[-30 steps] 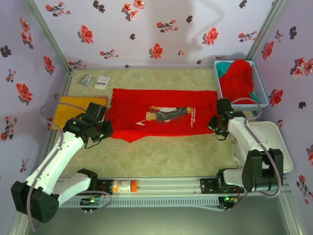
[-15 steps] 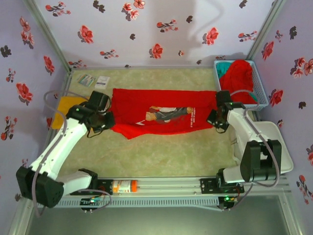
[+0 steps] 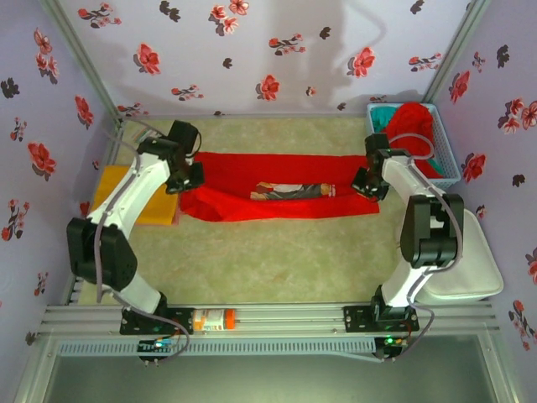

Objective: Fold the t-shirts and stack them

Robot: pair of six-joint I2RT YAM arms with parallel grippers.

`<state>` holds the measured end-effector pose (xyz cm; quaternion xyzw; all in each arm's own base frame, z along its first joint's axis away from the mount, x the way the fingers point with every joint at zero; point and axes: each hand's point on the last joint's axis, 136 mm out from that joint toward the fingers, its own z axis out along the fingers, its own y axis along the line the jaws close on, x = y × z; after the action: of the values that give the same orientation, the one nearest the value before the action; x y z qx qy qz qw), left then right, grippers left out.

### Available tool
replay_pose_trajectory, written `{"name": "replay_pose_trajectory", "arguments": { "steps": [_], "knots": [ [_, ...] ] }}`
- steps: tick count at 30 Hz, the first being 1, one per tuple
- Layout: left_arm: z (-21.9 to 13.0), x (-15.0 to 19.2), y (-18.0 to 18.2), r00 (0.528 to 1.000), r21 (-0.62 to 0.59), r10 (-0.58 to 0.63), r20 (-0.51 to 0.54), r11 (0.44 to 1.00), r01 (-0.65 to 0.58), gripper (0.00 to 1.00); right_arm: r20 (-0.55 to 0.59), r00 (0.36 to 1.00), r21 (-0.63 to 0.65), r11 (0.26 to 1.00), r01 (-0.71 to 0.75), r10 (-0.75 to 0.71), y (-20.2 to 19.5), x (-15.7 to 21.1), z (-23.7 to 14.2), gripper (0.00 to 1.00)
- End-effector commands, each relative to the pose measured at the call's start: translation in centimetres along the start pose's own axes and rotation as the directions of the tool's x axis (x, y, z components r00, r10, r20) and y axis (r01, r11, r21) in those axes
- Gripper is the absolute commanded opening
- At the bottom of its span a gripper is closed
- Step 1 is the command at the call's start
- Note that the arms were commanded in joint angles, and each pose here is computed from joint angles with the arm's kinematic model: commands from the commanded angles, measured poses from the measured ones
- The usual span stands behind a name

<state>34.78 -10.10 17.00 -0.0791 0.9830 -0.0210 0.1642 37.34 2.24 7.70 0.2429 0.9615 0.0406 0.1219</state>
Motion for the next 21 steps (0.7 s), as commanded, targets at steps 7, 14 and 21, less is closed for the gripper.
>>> {"name": "replay_pose_trajectory", "arguments": {
  "steps": [7,14,21],
  "knots": [
    [1.4,-3.5,0.2,0.997,-0.090,0.066,-0.027,0.994,-0.069,0.00,0.012,1.000,0.000,1.000,0.006,-0.006,1.0,-3.1,1.6,0.00],
    [2.4,-6.2,-0.8,0.996,-0.103,0.088,-0.020,0.991,-0.089,0.00,0.012,1.000,0.015,1.000,-0.025,0.025,0.6,-4.0,2.4,0.00],
    [3.3,-7.7,-1.7,0.993,-0.108,0.108,-0.038,0.988,-0.111,0.00,0.002,0.999,0.021,0.999,-0.033,0.033,0.5,-4.1,3.1,0.00]
  ]
}}
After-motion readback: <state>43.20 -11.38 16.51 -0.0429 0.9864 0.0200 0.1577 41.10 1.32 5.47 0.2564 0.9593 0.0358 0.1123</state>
